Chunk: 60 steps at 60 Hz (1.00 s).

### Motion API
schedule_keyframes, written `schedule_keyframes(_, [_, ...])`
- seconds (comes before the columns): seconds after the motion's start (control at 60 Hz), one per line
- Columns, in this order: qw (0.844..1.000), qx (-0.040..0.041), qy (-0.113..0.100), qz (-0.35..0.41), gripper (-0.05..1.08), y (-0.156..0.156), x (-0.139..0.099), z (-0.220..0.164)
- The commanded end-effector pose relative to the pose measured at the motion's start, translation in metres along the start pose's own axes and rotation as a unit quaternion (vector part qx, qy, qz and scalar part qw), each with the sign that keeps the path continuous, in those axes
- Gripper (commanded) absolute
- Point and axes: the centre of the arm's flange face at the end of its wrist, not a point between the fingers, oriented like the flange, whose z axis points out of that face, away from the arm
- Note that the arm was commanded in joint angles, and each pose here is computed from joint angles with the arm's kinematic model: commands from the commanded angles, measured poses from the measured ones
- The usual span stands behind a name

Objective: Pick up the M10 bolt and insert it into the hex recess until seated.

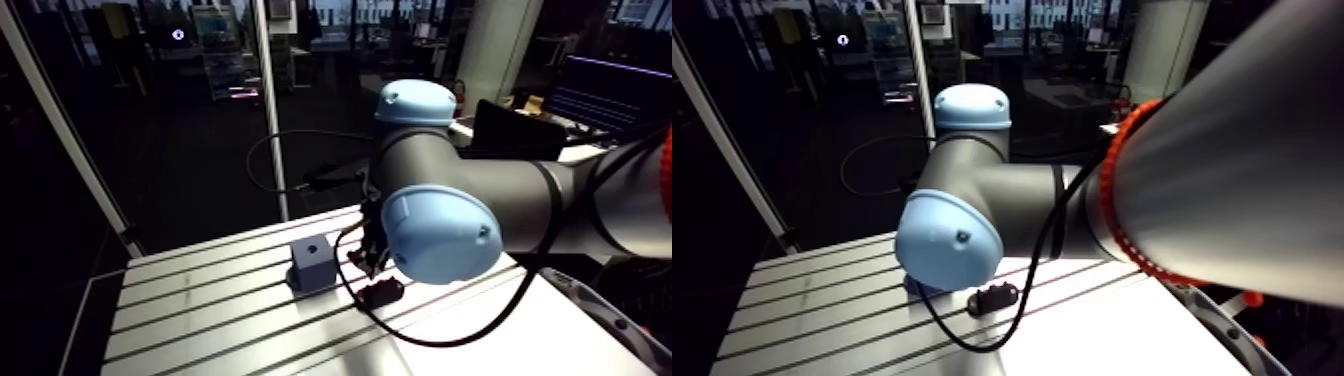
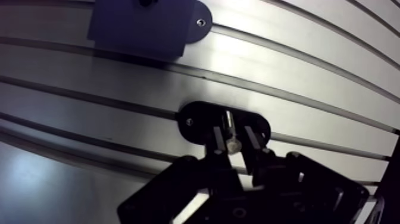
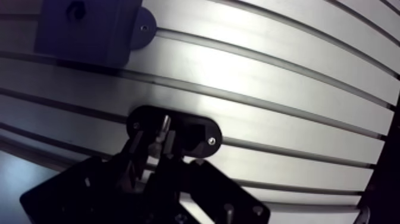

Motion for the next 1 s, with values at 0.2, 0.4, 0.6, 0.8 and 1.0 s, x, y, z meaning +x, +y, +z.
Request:
schedule_keyframes(0.2, [1.000, 0.0038, 0.009, 0.000, 0.85, 0.006, 0.014, -0.040])
schedule_keyframes(0.4, [0.999, 0.0284, -0.015, -0.017, 0.95, 0.015, 0.035, -0.079])
schedule_keyframes(0.6, [0.998, 0.0283, -0.020, -0.045, 1.05, 0.010, 0.067, -0.126])
schedule_keyframes(0.8, [0.997, 0.0429, -0.049, -0.052, 1.07, 0.013, 0.088, -0.150])
schedule_keyframes(1.0, [0.991, 0.0427, -0.103, -0.076, 1.07, 0.001, 0.099, -0.154])
